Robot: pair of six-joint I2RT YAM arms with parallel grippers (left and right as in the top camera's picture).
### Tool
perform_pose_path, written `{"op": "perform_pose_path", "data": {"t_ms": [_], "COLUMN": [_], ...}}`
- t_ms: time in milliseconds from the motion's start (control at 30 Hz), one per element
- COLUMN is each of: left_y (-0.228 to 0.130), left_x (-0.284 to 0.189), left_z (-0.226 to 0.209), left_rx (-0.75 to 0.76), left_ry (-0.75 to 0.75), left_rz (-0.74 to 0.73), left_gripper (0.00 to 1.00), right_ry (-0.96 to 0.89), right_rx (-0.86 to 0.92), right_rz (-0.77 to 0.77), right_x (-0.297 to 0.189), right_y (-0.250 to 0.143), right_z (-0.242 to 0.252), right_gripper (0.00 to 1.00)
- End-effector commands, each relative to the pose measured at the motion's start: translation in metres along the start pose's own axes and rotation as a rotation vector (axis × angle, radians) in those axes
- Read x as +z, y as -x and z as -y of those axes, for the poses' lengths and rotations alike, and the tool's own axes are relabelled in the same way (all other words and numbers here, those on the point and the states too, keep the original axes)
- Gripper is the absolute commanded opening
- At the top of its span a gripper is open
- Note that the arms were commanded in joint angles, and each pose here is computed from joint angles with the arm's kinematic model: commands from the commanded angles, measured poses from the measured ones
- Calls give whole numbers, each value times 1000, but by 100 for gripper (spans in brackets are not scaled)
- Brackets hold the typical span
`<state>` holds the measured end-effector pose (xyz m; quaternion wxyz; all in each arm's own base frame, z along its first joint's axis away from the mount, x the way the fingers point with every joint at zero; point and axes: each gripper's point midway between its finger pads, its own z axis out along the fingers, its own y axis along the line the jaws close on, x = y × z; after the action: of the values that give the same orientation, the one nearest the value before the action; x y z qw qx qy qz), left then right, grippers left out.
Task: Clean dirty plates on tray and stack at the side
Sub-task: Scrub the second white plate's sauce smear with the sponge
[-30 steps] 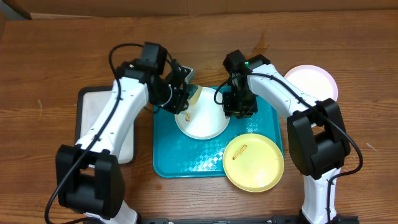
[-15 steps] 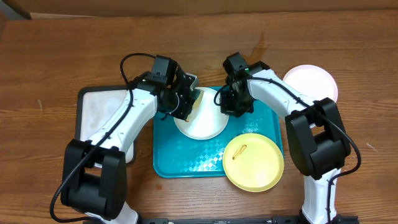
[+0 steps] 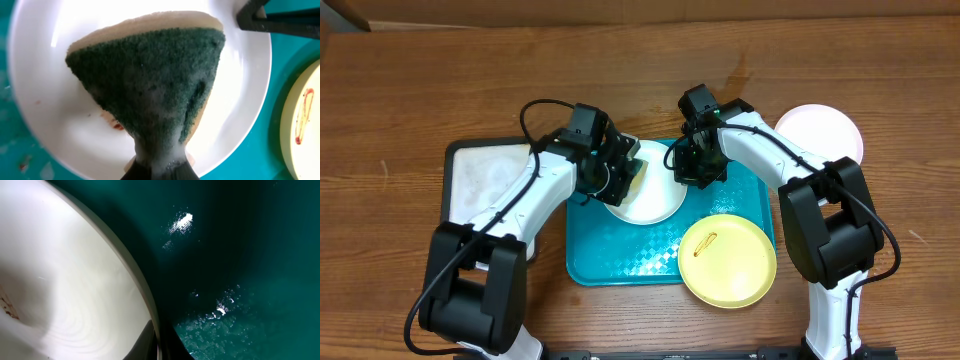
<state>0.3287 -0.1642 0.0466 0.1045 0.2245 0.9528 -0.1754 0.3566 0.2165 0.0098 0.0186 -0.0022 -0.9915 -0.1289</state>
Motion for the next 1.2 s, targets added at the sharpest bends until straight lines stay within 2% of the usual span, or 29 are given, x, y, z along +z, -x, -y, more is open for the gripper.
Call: {"op": "perform_pose_path", "data": {"t_ms": [0,100,233,700,867,1167], "left_y": [-7,-11,-16,-26,-22,-22], "left_x": [14,23,28,35,32,40], "left_z": [9,11,-1,-15,-31,-33], "left_rx": [71,99,117,118,121,128], "left_ry": [-7,10,107,172,267,269], "left_rz": [-12,-7,-21,-27,-16,24], "left_gripper": [4,4,4,4,4,4], "right_ry": [-10,-9,-11,-11,-11,-11], "right_rx": [7,7,8,8,8,8], "right_rz": [21,23,20,20,20,20], "right_x": [-3,-1,1,1,1,1], "right_y": [1,1,0,0,0,0], "right_z": [3,3,5,5,5,5], "right_gripper": [4,4,4,4,4,4]}}
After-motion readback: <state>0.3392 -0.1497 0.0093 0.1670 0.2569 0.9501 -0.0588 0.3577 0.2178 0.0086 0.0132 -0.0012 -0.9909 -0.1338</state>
